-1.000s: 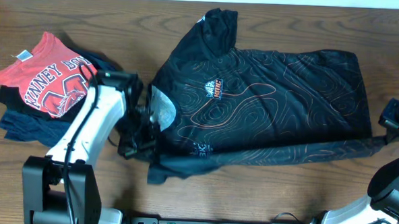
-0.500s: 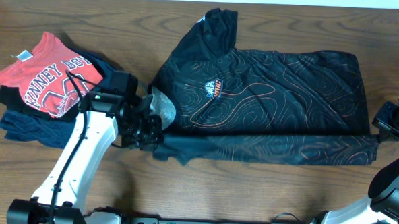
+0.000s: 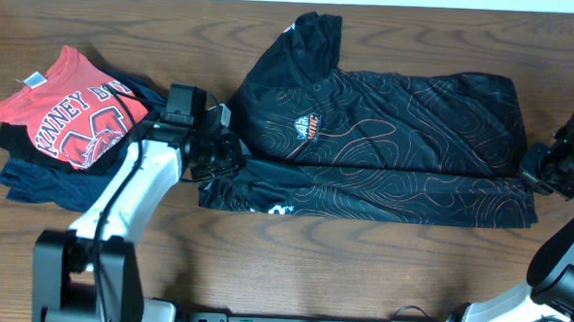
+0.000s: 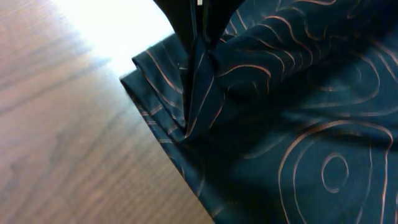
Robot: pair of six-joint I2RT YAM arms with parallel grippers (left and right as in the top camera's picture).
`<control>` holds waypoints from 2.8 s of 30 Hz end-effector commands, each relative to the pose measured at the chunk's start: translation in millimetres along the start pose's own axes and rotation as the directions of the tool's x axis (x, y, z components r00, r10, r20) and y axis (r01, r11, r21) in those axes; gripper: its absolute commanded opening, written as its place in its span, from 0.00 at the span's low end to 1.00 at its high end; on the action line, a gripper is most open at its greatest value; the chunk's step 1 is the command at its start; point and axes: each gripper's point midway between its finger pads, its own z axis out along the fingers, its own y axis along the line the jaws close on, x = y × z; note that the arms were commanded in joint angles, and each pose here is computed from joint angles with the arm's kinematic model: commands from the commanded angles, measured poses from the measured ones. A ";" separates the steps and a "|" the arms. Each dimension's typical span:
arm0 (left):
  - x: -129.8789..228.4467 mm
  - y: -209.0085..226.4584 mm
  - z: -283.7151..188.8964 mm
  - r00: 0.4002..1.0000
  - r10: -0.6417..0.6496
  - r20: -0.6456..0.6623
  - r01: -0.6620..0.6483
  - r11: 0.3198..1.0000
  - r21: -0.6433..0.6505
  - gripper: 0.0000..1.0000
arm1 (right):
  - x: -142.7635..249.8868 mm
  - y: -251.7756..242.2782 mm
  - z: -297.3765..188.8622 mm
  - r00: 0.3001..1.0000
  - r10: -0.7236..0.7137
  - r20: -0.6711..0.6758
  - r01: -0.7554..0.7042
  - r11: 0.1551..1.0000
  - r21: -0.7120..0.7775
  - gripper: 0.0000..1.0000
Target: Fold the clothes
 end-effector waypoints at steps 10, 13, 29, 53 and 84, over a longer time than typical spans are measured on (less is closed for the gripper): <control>-10.8 4.6 12.9 1.000 -0.004 0.016 0.004 1.000 -0.006 0.08 | -23.3 21.4 -5.1 0.993 0.008 0.114 0.002 0.996 -0.086 0.03; -10.9 4.7 12.9 1.000 -0.004 0.017 0.004 1.000 -0.006 0.41 | -26.1 24.5 -5.8 0.992 0.004 0.128 0.008 0.996 -0.092 0.24; 11.6 33.7 12.0 0.997 -0.057 -0.047 0.050 0.987 -0.152 0.67 | 8.4 -0.7 3.3 1.000 -0.009 -0.001 0.009 0.999 0.037 0.44; 38.0 82.0 25.7 0.996 -0.076 -0.052 0.056 0.947 -0.315 0.68 | 51.3 -31.5 69.6 0.994 0.100 -0.033 -0.096 0.989 0.112 0.44; 101.0 150.1 3.8 0.964 -0.242 -0.111 0.121 0.770 -0.626 0.68 | 86.4 -85.9 61.2 0.946 0.307 -0.106 -0.260 0.911 0.321 0.20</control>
